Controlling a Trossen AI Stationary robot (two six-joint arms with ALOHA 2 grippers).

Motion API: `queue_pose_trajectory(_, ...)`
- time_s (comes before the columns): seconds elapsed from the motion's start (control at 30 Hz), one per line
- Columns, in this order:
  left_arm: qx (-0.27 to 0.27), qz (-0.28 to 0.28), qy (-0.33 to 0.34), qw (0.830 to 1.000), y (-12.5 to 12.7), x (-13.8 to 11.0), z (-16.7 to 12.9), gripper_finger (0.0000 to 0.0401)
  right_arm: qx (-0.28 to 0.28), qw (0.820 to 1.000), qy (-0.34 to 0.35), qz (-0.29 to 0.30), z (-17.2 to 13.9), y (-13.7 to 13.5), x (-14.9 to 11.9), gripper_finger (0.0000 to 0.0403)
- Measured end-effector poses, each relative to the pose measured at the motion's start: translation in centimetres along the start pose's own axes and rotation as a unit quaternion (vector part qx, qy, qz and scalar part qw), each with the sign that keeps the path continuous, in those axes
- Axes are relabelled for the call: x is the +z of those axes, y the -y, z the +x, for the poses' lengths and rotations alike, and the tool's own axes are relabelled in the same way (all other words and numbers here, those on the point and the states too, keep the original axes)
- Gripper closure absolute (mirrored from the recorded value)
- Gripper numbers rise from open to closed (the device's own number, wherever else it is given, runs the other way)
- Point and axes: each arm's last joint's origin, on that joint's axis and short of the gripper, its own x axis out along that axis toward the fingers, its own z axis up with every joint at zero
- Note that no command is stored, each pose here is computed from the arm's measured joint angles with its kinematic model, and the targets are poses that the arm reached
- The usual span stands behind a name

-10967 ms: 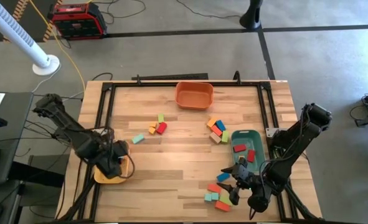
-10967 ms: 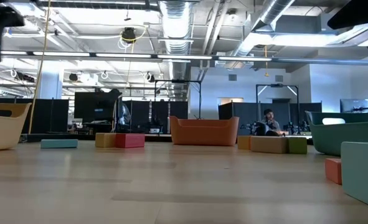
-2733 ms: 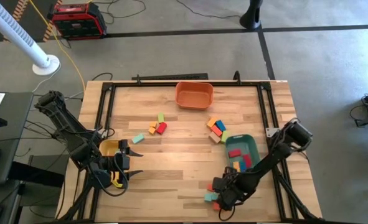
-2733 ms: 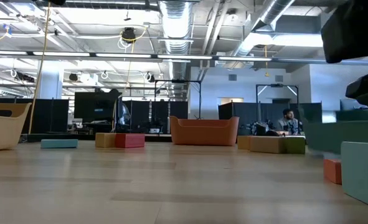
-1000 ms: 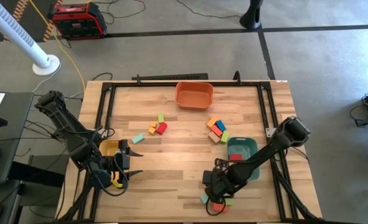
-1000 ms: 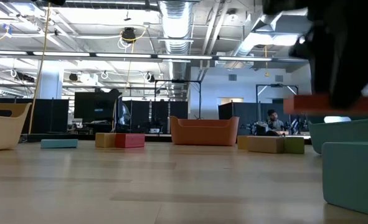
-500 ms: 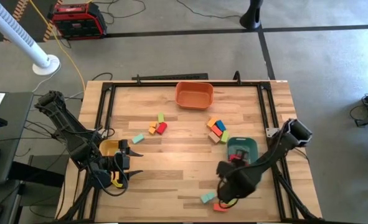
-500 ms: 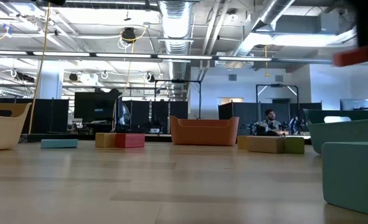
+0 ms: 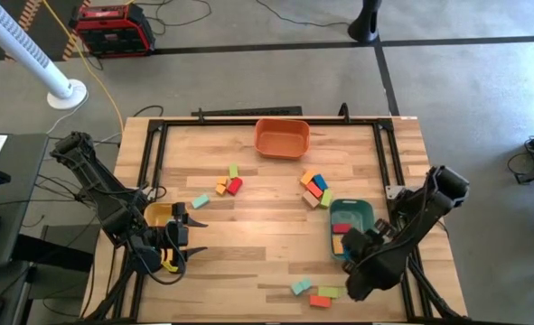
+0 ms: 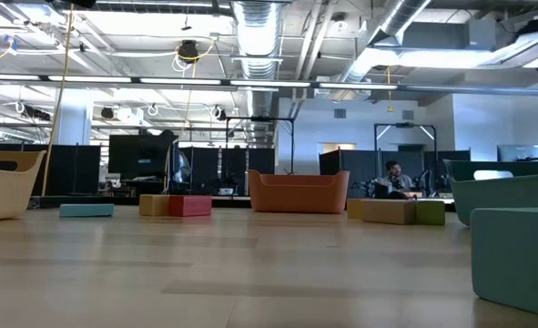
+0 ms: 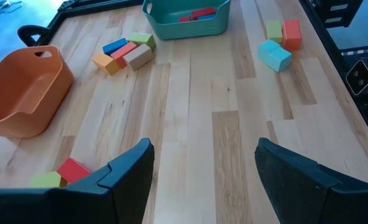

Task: Sort blocks by size
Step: Put the medium orange block into the green bin

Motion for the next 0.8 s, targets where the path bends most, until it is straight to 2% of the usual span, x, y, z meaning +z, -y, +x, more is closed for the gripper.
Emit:
queue_pose_trajectory(0.3,0.002,-0.006,0.004,1.000,0.0,0.1,0.0,0.0134,0.070,0.996,0.009,0.048,3.5,2.1,0.5,0.0245)
queue_pose_trajectory(0.5,0.009,-0.021,0.003,1.000,-0.2,0.2,0.2,0.0134,0.073,0.995,0.004,0.073,4.7,4.2,1.1,0.0241)
queue_pose_trajectory(0.8,0.009,-0.024,0.004,1.000,-0.2,0.2,0.2,0.0134,0.112,0.988,0.004,0.104,5.0,6.2,1.5,0.0187)
